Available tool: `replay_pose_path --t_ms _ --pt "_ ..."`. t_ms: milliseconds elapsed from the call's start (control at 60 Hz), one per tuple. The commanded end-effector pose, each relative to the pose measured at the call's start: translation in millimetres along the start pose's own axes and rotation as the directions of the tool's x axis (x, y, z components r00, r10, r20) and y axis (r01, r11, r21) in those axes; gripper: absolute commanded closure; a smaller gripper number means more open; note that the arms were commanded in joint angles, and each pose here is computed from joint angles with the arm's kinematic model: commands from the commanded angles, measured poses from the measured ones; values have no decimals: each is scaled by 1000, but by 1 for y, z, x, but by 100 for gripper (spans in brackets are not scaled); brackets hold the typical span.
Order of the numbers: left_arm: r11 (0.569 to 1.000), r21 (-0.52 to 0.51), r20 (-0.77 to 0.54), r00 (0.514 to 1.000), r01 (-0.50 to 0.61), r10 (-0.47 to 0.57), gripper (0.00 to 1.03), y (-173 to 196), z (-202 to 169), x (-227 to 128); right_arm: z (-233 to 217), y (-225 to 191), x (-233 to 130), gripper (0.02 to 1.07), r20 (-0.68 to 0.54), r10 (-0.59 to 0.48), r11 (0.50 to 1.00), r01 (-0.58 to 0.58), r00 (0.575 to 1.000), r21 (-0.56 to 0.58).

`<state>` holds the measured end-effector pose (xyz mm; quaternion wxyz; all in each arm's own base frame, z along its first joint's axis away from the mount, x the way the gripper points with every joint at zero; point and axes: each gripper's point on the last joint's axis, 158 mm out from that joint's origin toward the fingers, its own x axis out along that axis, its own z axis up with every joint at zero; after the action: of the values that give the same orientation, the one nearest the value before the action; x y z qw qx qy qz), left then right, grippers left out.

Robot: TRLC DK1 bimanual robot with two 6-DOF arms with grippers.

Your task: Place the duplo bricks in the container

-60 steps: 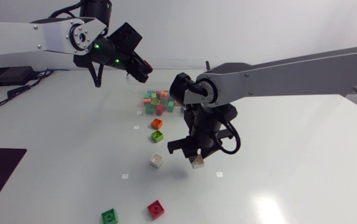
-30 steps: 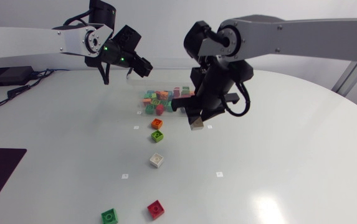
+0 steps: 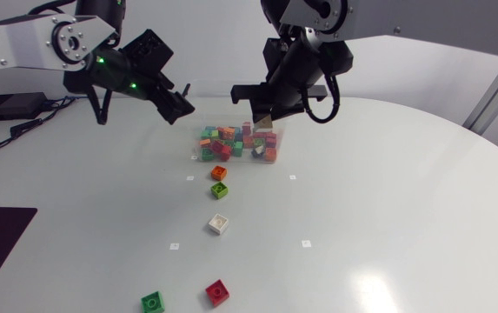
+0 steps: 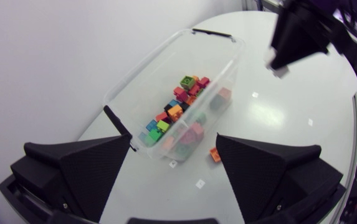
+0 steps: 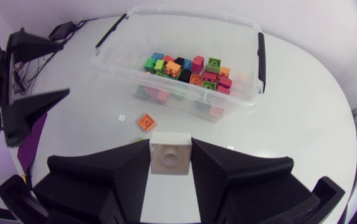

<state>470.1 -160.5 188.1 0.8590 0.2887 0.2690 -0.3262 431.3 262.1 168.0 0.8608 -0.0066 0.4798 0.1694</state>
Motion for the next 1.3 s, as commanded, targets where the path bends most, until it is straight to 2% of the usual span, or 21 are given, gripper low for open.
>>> replay_pose_path --t_ms 0,167,350,467,650,933,1083,1133,1217,1283 --pt "996 70 -66 997 53 -49 6 -21 -27 -8 14 -7 13 78 26 -18 1000 18 999 1" --pt "976 151 -166 977 159 -134 6 -60 -68 -24 40 -13 27 78 87 -23 1000 22 996 8" --pt "952 181 -242 949 247 -200 6 -93 -104 -39 63 -17 40 78 134 -19 1000 17 991 13" --pt "921 189 -317 909 341 -271 6 -126 -136 -47 75 -17 45 78 165 -15 1000 12 986 16" --pt "872 223 -420 850 435 -316 6 -169 -181 -54 91 -19 57 78 194 -17 1000 13 981 22" --pt "843 228 -472 812 488 -343 6 -198 -206 -65 113 -14 66 78 269 -27 1000 28 963 1" --pt "827 227 -494 792 515 -358 6 -210 -217 -72 114 -14 81 78 262 -31 999 33 965 -6" --pt "820 230 -502 786 524 -361 7 -215 -220 -74 116 -16 87 74 263 -36 999 39 964 -8" --pt "812 236 -517 776 534 -361 7 -220 -225 -76 119 -18 93 57 265 -39 999 44 963 -10" --pt "802 237 -527 766 548 -367 7 -227 -229 -79 122 -20 92 56 279 -60 998 68 958 -17"
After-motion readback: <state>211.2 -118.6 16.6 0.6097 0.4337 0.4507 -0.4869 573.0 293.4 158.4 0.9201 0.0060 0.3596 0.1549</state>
